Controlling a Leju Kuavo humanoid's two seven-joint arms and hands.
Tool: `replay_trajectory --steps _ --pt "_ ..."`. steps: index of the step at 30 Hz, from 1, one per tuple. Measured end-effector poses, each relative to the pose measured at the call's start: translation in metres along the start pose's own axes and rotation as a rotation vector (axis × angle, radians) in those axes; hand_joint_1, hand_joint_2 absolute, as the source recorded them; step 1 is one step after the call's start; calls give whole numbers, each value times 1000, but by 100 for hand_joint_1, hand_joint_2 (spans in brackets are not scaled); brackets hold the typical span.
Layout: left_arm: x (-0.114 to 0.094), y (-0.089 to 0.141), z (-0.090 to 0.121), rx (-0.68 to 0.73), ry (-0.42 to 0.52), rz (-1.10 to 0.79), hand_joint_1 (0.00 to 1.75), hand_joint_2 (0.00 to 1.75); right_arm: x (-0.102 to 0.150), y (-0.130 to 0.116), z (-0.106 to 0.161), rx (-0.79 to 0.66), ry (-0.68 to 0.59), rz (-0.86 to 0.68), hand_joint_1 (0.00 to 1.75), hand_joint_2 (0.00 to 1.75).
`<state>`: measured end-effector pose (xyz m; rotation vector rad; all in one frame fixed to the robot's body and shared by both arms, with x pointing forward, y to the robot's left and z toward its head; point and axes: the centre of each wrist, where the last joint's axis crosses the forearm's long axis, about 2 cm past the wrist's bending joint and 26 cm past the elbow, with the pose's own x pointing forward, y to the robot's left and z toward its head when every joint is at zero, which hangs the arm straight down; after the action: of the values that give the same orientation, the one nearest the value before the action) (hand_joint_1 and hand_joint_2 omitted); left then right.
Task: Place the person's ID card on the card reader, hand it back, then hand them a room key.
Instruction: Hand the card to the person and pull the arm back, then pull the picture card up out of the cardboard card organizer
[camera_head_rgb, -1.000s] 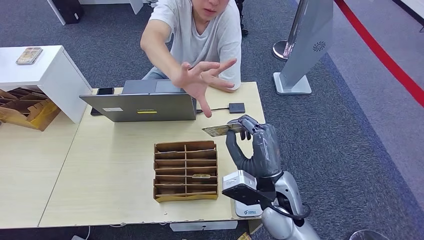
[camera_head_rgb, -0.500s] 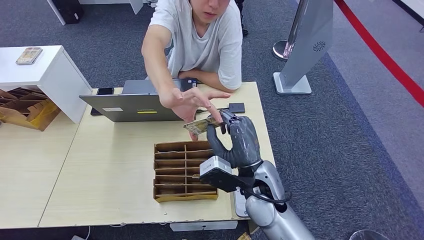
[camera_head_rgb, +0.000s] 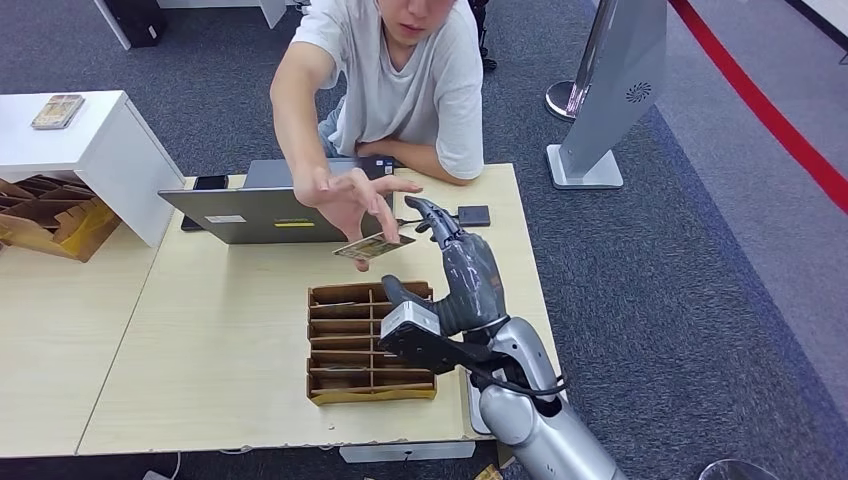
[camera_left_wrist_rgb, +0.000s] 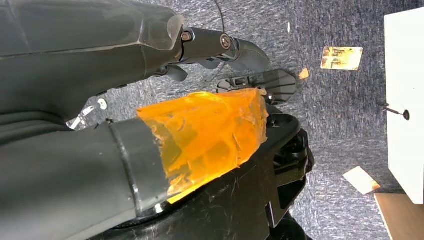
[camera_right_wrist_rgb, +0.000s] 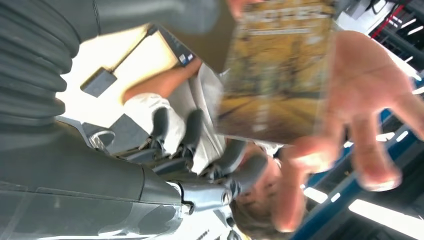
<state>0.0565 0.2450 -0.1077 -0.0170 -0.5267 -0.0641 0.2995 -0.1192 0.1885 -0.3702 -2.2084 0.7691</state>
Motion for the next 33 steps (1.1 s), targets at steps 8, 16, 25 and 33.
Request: replay_trajectory --steps 8,16,25,33 --pt "-1 -1 1 4 2 1 0 0 4 4 12 -10 -3 -81 0 0" --pt "-8 -3 3 12 6 9 0 0 16 3 30 -57 -29 -184 0 0" --pt "-10 -3 4 22 9 18 0 0 27 -3 50 -55 -43 -438 0 0" --pt "-10 -4 4 32 10 25 0 0 31 -8 66 -42 -38 -589 0 0"
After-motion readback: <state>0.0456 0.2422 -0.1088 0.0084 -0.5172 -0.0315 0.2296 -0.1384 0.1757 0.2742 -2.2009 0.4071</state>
